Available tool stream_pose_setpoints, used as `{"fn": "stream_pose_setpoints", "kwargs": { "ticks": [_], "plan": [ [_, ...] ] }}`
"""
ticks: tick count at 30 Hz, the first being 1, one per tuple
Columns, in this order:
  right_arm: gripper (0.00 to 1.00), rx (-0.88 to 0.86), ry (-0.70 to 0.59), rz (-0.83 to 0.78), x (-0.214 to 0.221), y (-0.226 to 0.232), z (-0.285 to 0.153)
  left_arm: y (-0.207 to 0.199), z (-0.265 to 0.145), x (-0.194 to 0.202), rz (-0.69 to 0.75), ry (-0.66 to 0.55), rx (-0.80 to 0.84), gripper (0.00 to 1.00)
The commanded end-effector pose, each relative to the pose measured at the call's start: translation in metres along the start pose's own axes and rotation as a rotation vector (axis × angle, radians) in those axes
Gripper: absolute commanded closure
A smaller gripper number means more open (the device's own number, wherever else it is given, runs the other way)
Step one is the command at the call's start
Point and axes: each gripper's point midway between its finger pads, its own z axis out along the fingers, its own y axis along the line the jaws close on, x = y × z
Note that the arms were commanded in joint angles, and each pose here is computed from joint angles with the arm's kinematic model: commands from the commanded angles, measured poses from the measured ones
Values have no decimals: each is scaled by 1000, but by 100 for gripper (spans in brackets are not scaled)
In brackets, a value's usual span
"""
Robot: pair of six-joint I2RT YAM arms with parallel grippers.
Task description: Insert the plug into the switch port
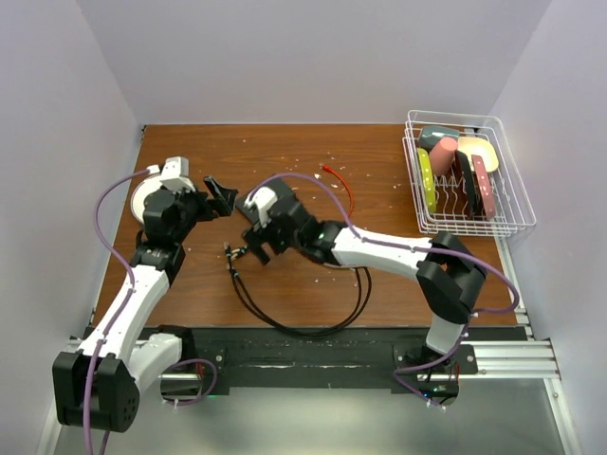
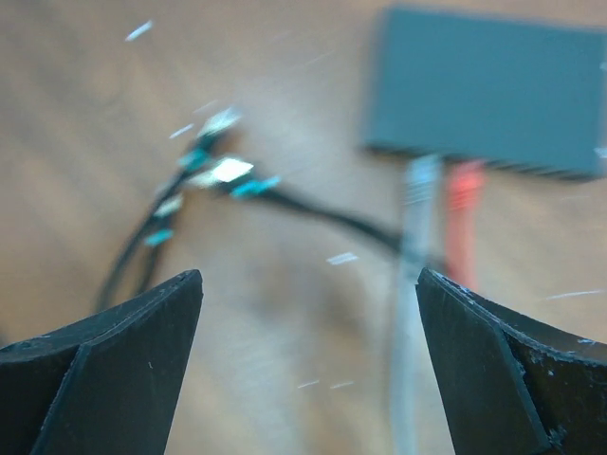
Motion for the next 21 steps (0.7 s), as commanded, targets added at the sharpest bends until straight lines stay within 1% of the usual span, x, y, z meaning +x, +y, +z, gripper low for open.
{"fn": "stream_pose_setpoints", "kwargs": {
  "ticks": [1,5,6,10,14,18,21],
  "plan": [
    [2,-25,-13,29,2,50,-6,10,-1,-26,-5,-46,-87,0],
    [2,-41,38,44,22,76,6,17,-4,-33,-27,-38,-142,0],
    [3,-49,44,42,26,82,8,21,-6,-26,-34,-16,-164,0],
    [5,-80,72,53,44,107,19,28,-11,-36,-22,-26,-216,0],
    [7,-71,119,43,63,116,35,28,-16,-38,-24,-28,-221,0],
    [9,-88,119,55,67,124,37,31,-20,-43,-25,-46,-246,0],
    [22,-96,139,46,77,130,39,31,-21,-44,-24,-51,-243,0]
  ]
}}
